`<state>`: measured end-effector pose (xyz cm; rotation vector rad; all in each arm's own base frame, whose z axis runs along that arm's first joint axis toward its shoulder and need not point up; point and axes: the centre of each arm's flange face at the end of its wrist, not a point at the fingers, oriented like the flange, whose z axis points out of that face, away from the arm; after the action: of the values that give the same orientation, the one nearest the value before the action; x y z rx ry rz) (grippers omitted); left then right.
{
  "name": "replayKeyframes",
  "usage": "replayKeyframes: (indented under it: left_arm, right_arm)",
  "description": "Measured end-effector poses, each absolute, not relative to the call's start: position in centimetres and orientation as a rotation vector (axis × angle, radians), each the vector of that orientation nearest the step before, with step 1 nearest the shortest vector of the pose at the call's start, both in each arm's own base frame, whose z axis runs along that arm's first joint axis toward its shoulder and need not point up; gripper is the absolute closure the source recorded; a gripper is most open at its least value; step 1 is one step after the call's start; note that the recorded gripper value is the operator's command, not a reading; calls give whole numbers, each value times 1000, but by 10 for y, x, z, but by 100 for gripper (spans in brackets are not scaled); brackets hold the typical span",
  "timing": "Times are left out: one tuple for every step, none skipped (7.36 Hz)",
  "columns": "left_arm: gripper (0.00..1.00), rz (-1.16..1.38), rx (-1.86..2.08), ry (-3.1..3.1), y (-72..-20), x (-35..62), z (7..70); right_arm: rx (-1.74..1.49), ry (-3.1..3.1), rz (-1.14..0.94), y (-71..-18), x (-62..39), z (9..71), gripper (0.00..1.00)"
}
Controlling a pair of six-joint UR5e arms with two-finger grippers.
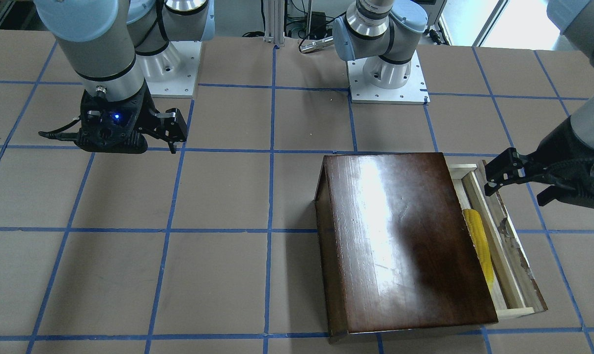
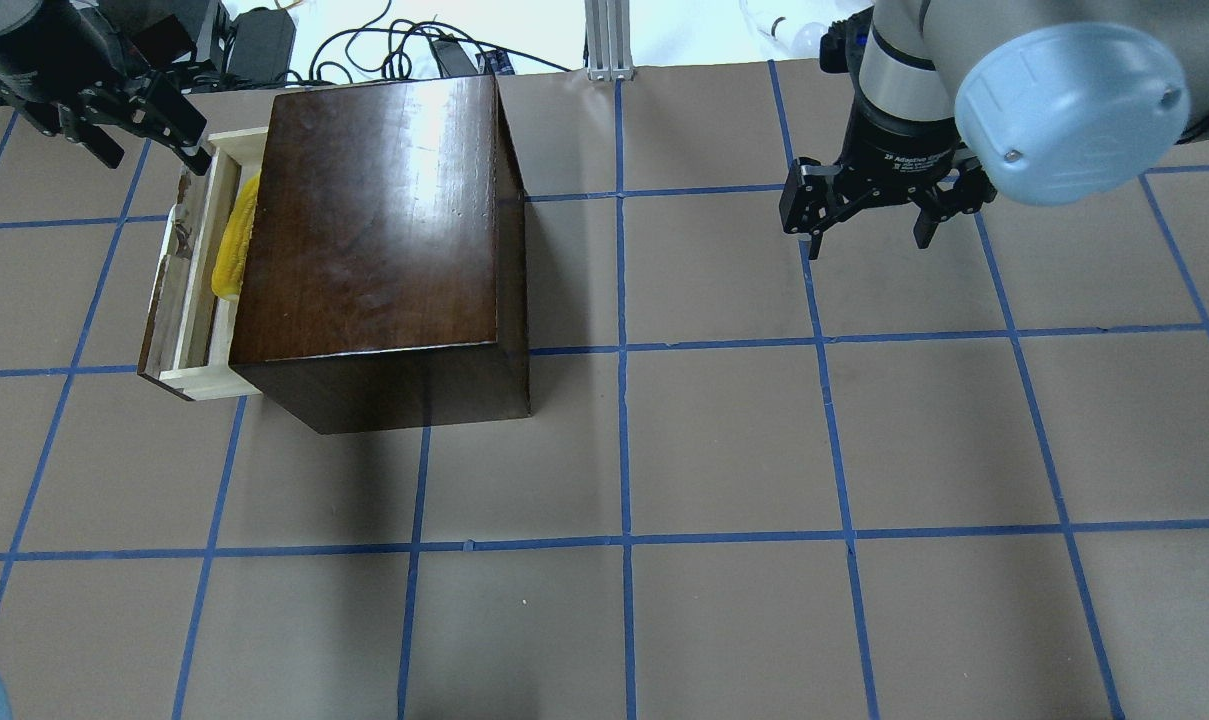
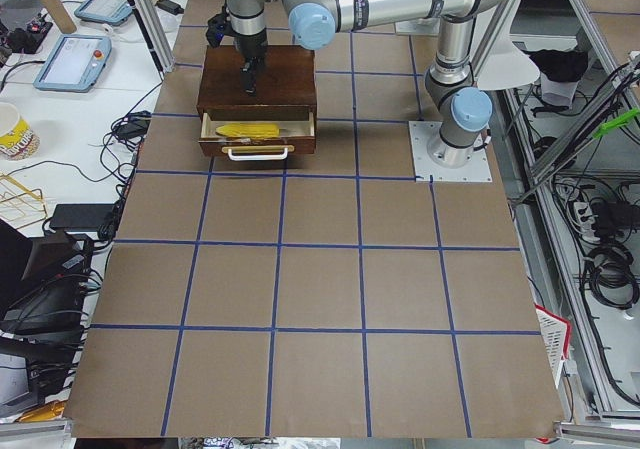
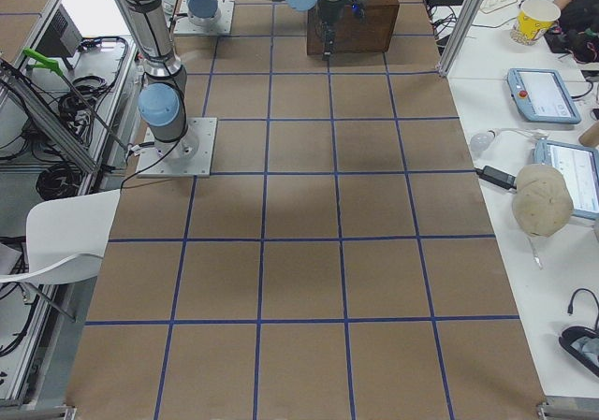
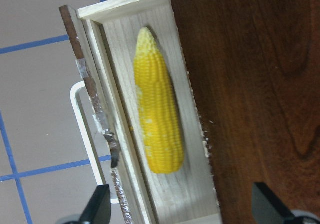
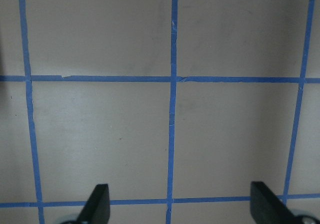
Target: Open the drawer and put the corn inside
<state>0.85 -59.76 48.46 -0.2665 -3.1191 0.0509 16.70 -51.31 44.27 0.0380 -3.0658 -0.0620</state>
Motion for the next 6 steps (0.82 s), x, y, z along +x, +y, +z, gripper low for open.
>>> replayKeyframes:
  left_arm:
    - [0,44,-275,-3148,-588,-23,494]
    - [0,48,-274,-3167,-576,-55,505]
    - [0,55,-271,-3174,-561,-85,515]
    - [0,68,-286,-3173,-544,-111,528]
    - [0,96,-303,-3171,-526,-127,542]
    - [0,119,-299,-3170,-511,-134,550]
  right_arm:
    - [38,-3066,-62,-513,167,443,0]
    - [38,-3067,-62,-513,167,443,0]
    - [38,-3068,-63,-513,167,442,0]
    - [38,-3068,-64,-513,167,442,0]
    - [38,-3068,-63,-513,167,442,0]
    - [38,-3068,-62,-513,167,443,0]
